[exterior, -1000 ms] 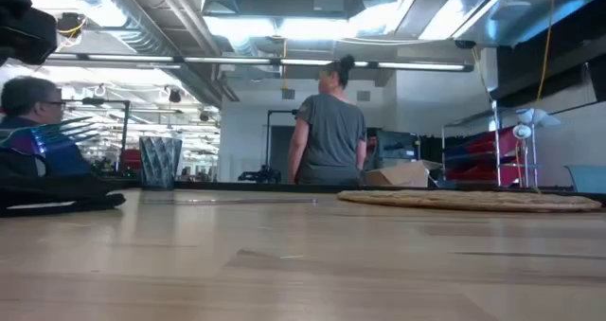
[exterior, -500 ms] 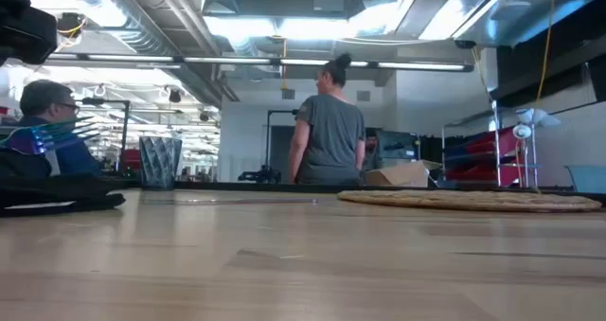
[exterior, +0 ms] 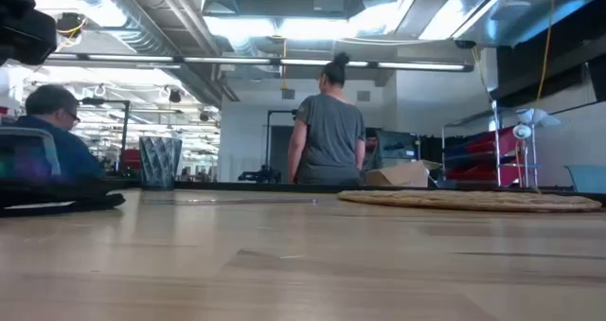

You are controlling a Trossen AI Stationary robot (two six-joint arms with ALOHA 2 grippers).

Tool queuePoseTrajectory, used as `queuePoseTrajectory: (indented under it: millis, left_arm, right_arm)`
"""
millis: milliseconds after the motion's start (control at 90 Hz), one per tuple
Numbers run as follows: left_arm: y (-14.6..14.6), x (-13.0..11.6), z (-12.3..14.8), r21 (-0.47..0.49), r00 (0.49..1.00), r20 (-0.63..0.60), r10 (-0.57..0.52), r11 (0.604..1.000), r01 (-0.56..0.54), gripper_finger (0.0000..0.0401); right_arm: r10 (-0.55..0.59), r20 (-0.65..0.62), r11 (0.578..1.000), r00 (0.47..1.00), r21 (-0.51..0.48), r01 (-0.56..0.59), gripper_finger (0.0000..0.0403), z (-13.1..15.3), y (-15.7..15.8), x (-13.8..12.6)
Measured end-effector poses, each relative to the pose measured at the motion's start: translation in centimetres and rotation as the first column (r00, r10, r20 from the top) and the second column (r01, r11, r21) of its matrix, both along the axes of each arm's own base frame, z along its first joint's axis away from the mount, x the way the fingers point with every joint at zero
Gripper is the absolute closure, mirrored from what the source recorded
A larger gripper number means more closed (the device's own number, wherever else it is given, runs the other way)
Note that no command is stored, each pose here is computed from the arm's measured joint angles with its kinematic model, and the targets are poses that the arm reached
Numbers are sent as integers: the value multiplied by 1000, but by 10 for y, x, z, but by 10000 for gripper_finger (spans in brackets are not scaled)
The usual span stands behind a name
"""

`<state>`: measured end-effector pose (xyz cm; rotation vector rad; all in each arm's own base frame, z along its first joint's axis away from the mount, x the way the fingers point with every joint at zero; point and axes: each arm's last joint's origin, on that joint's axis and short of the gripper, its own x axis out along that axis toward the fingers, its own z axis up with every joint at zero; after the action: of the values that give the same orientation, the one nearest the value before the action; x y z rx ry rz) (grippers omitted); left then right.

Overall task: Set table place
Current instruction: Put the blue fork on the black table napkin

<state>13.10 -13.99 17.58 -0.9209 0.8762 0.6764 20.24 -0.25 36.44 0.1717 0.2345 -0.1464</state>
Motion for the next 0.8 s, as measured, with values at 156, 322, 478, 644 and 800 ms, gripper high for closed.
queuePoseTrajectory:
  millis: [156, 322, 478, 644, 800]
  left_arm:
    - [0, 0, 0, 1, 1000, 0, -3, 1000, 3, 312]
    - [0, 0, 0, 19, 999, -5, -33, 999, 33, 287]
    - [0, 0, 0, 28, 999, -9, -50, 998, 50, 288]
    - [-2, -1, -1, -26, 995, -68, -73, 997, 71, 307]
    - [-5, -1, -1, -82, 987, -97, -126, 990, 118, 330]
  right_arm:
    - [0, 0, 1000, 1000, 0, 0, 320, 0, 0, 0]
    - [0, 0, 1000, 1000, 0, 0, 320, 0, 0, 0]
    - [0, 0, 1000, 1000, 0, 0, 320, 0, 0, 0]
    - [1, 0, 1000, 1000, -1, -1, 320, 0, 0, 0]
    - [1, -1, 1000, 1000, -2, -1, 320, 0, 0, 0]
